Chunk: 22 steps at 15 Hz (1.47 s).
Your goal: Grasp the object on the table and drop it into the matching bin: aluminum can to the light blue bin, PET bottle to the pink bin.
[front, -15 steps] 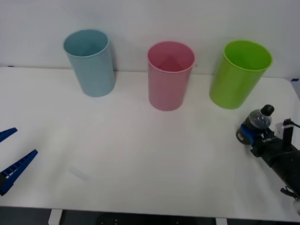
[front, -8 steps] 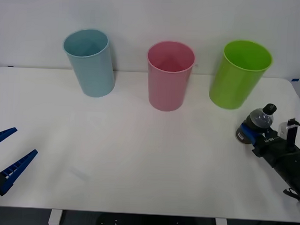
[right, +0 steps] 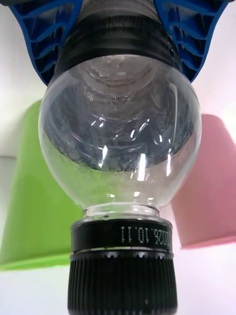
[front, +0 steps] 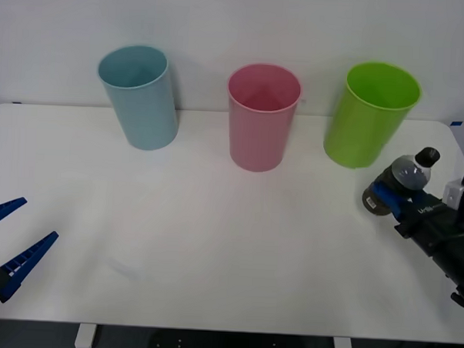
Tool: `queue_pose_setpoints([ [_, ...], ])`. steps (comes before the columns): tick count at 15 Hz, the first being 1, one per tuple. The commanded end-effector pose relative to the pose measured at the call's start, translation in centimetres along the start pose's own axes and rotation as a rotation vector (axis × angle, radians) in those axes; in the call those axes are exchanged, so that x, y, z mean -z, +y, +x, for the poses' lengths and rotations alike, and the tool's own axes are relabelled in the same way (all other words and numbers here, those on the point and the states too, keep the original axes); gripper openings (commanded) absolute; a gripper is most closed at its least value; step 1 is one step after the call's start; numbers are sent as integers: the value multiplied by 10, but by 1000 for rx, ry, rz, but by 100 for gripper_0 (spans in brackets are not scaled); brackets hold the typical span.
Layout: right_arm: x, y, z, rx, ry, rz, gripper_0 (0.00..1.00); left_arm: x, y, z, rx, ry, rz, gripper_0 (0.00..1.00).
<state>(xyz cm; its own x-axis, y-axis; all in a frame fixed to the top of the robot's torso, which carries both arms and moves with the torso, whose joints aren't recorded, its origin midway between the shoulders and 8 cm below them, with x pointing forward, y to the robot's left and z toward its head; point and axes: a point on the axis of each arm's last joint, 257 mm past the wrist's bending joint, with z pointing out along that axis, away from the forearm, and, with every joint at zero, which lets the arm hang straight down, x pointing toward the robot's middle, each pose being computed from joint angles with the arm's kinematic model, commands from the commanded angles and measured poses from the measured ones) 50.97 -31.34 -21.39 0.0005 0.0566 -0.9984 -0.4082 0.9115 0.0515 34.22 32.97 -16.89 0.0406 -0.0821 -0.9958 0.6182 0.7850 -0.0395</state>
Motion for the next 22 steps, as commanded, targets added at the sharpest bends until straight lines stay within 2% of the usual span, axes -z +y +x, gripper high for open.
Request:
queue_pose_setpoints([
  [1, -5, 15, -17, -26, -16, -47, 0, 0, 0, 0, 0, 0, 0, 100],
  [7, -12, 47, -69, -78, -63, -144, 0, 0, 0, 0, 0, 0, 0, 100],
  [14, -18, 83, -155, -95, -128, -274, 0, 0, 0, 0, 0, 0, 0, 100],
  [19, -37, 101, -192, -51, -146, -342, 0, 0, 0, 0, 0, 0, 0, 100],
  [21, -45, 106, -199, -37, -147, -353, 0, 0, 0, 0, 0, 0, 0, 100],
  [22, -52, 107, -202, -15, -143, -353, 0, 0, 0, 0, 0, 0, 0, 100],
])
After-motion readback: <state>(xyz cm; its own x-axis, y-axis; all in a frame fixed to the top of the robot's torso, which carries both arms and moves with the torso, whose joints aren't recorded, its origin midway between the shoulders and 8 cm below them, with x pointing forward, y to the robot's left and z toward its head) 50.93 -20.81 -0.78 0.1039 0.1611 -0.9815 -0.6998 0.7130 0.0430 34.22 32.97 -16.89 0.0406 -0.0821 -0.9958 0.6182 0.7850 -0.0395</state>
